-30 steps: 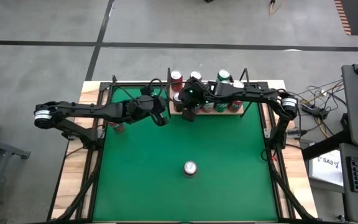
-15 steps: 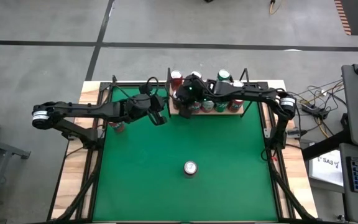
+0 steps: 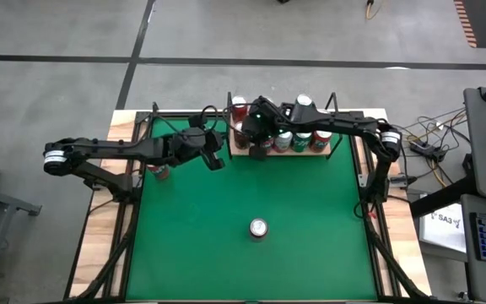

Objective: Place canned beverage on shelf
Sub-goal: Put the red-black soda can on the shelf aligned with the other red-black soda can

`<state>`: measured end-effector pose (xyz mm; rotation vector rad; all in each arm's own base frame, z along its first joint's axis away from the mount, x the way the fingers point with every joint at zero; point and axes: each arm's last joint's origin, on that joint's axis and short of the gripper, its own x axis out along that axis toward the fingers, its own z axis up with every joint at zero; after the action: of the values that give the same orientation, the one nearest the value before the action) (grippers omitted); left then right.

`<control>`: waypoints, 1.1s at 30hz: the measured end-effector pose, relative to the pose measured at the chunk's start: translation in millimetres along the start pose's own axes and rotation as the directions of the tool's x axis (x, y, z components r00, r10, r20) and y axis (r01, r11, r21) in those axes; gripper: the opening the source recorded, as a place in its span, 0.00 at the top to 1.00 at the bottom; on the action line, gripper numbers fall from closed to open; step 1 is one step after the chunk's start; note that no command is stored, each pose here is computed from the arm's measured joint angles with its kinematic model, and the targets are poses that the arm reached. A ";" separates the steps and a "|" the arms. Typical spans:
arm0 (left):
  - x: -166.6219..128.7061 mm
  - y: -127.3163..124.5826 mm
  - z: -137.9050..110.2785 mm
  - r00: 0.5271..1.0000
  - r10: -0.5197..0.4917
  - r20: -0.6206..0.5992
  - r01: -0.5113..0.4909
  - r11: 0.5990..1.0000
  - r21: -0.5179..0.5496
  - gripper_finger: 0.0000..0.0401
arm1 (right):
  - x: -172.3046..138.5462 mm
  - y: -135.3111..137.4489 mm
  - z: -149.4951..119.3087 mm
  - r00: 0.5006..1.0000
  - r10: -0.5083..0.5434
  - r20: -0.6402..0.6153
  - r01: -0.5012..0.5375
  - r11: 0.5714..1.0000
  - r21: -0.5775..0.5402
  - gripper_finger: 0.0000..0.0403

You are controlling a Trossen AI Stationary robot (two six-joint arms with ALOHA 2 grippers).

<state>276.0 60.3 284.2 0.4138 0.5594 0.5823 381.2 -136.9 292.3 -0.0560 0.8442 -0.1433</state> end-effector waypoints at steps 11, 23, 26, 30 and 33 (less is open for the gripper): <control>1.5 3.3 -1.8 1.000 0.009 -0.012 -0.009 1.000 0.006 1.00 | 20.1 -7.9 -2.6 1.000 -0.024 0.008 0.024 1.000 -0.011 0.98; 0.3 7.6 -5.0 0.997 0.054 -0.051 -0.049 0.995 0.086 1.00 | 17.2 -15.8 0.9 0.997 -0.047 0.058 0.050 0.998 -0.036 0.98; -1.1 10.0 -6.2 0.997 0.050 -0.059 -0.045 0.995 0.090 1.00 | 9.7 -16.7 3.0 0.998 -0.044 0.045 0.046 0.998 -0.035 0.98; -2.9 17.4 -8.2 0.999 -0.002 -0.049 0.006 0.997 0.076 1.00 | 3.3 -17.5 5.4 0.999 -0.038 0.015 0.038 0.999 -0.036 0.98; -4.8 24.2 -10.8 0.993 -0.113 -0.021 0.114 0.992 0.061 1.00 | -2.7 -17.5 7.8 0.999 -0.033 -0.011 0.032 0.999 -0.034 0.98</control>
<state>256.6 78.0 290.0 0.4327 0.6147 0.4604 383.5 -153.9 301.3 -0.1009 0.8578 -0.1600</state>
